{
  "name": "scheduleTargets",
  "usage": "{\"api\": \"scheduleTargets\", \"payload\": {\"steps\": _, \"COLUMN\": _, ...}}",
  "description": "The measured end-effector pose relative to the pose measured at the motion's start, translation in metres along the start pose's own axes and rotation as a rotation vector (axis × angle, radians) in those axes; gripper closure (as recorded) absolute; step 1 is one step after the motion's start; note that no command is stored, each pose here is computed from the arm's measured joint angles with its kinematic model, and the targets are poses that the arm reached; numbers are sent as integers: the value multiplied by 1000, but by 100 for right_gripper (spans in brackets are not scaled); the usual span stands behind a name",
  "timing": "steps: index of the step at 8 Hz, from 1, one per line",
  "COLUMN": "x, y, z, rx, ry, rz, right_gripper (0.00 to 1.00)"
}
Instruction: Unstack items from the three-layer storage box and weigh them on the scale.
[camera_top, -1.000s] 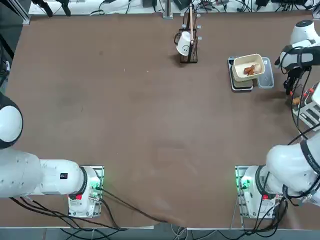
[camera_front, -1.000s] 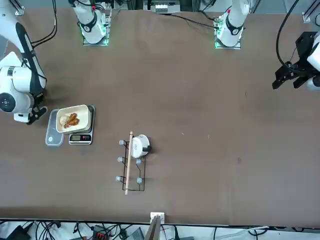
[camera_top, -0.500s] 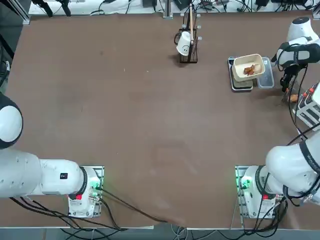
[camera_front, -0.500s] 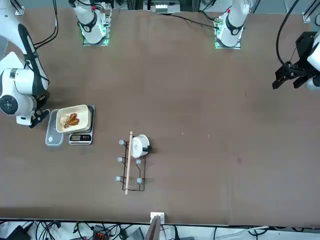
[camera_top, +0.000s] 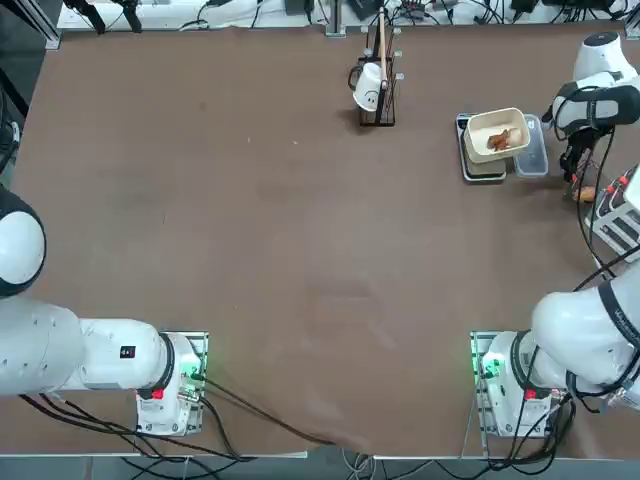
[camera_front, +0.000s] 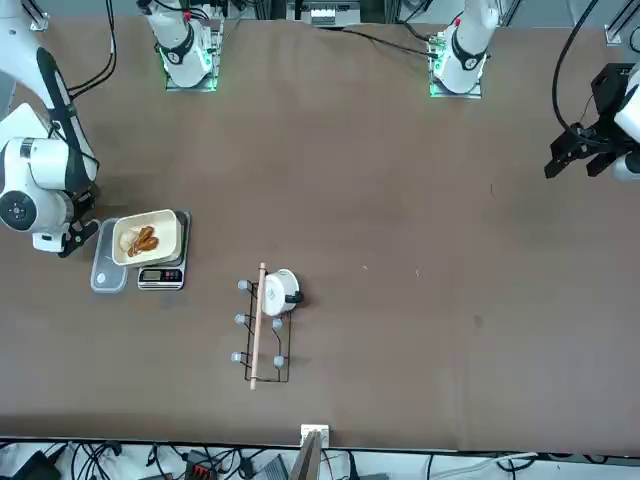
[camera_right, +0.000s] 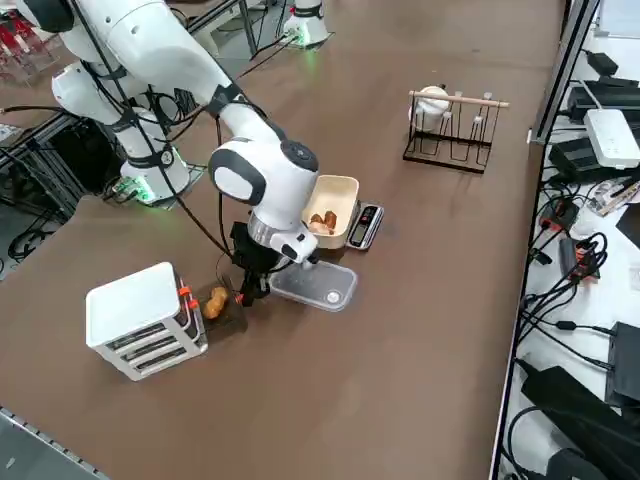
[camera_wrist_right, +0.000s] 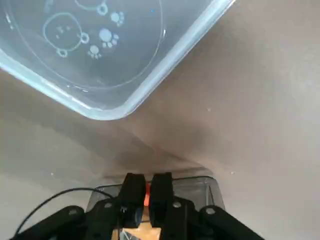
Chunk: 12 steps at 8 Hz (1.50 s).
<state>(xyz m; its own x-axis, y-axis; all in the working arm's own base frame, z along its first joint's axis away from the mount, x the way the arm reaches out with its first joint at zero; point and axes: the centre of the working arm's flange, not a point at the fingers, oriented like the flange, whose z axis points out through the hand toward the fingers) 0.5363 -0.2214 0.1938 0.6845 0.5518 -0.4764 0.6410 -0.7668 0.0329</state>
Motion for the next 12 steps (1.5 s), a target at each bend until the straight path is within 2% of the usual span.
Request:
{"api": "scheduleTargets", "payload": {"steps": 5, "x": 12, "y": -5, "z": -10, "rx": 15, "ry": 28, "rz": 8, "right_gripper": 90}}
{"api": "scheduleTargets", "payload": {"steps": 7, "x": 12, "y": -5, "z": -10, "rx": 20, "ry": 31, "rz": 12, "right_gripper": 87}}
{"api": "scheduleTargets", "payload": {"steps": 9, "x": 23, "y": -6, "z": -24, "rx": 39, "ry": 72, "rz": 32, "right_gripper": 54}}
{"api": "scheduleTargets", "payload": {"steps": 11, "x": 27, "y": -3, "z": -48, "rx": 56, "ry": 47, "rz": 35, "right_gripper": 15}}
{"api": "scheduleTargets", "payload": {"steps": 12, "x": 21, "y": 1, "z": -61, "rx": 95, "ry": 44, "rz": 59, "right_gripper": 4}}
